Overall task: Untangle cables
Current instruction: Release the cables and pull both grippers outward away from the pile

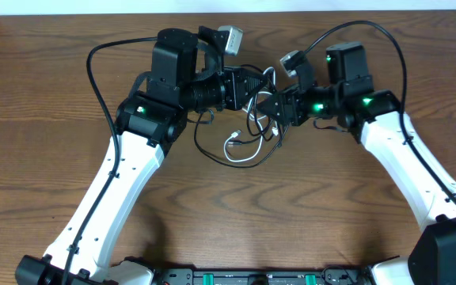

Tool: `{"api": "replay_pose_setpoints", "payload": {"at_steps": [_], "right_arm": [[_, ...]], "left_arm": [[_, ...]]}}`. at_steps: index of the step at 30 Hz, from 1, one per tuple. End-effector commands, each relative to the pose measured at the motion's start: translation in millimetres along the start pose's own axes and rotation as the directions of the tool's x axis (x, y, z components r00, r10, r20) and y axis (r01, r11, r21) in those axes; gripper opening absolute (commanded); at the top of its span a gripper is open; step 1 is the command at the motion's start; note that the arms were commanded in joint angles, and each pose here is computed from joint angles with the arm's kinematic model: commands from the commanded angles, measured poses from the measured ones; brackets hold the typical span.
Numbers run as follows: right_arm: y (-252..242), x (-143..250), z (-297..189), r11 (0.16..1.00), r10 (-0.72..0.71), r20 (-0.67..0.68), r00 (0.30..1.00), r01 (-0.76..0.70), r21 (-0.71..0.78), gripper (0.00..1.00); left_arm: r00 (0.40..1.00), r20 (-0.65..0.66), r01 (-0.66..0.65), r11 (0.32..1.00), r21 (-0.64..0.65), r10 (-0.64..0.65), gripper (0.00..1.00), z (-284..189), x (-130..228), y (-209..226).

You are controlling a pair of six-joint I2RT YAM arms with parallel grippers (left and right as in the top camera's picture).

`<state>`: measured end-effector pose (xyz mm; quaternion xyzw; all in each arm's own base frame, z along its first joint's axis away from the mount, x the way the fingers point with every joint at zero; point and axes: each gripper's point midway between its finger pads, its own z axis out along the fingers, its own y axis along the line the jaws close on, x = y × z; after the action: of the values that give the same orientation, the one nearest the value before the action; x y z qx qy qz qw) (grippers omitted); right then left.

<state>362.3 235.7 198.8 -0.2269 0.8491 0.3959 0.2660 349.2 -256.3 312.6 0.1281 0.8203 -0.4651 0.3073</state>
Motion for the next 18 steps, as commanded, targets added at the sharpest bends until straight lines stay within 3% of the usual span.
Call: {"api": "replay_pose_setpoints", "payload": {"at_steps": [1,2,3,5,7,8,12,15,18], "right_arm": [[-36.8,3.9,6.6,0.953,0.154,0.024,0.988,-0.155,0.259,0.33],[-53.2,8.6,2.5,0.902,0.235,0.058,0.97,-0.24,0.359,0.25],[-78.2,18.3,-9.8,0.781,0.364,0.143,0.92,-0.386,0.492,0.18],[-105.1,33.8,-31.2,0.595,0.481,0.271,0.834,-0.537,0.598,0.1],[-111.7,36.0,-37.3,0.574,0.491,0.282,0.824,-0.549,0.607,0.08],[-118.6,38.9,-44.2,0.553,0.507,0.291,0.812,-0.565,0.613,0.09],[-121.4,40.4,-48.1,0.602,0.507,0.235,0.829,-0.536,0.591,0.14],[-105.8,38.8,-37.3,0.727,0.453,0.119,0.884,-0.443,0.525,0.2],[-83.0,39.5,-23.4,0.815,0.412,0.031,0.911,-0.383,0.435,0.21]], "left_arm": [[1.0,0.014,-0.017,0.998,0.064,0.016,0.07,-6.1,-8.4,-17.6],[1.0,0.019,-0.016,0.998,0.063,0.015,0.07,-7.2,-9.5,-18.1],[1.0,0.025,-0.018,0.998,0.061,0.016,0.07,-9.4,-11.0,-17.6],[0.999,0.049,-0.015,0.999,0.044,0.013,0.07,-17.2,-17.1,-12.6],[0.997,0.078,0.0,1.0,0.01,-0.001,0.07,-27.2,-24.9,-1.5],[0.992,0.125,0.037,0.997,-0.07,-0.028,0.07,-41.9,-34.0,19.9],[0.978,0.195,0.13,0.947,-0.294,-0.074,0.07,-74.4,-38.7,76.3],[0.979,0.174,0.178,0.869,-0.461,-0.108,0.07,-94.7,-21.5,117.7],[0.987,0.107,0.155,0.858,-0.489,-0.118,0.07,-94.0,-5.3,124.0]]}}
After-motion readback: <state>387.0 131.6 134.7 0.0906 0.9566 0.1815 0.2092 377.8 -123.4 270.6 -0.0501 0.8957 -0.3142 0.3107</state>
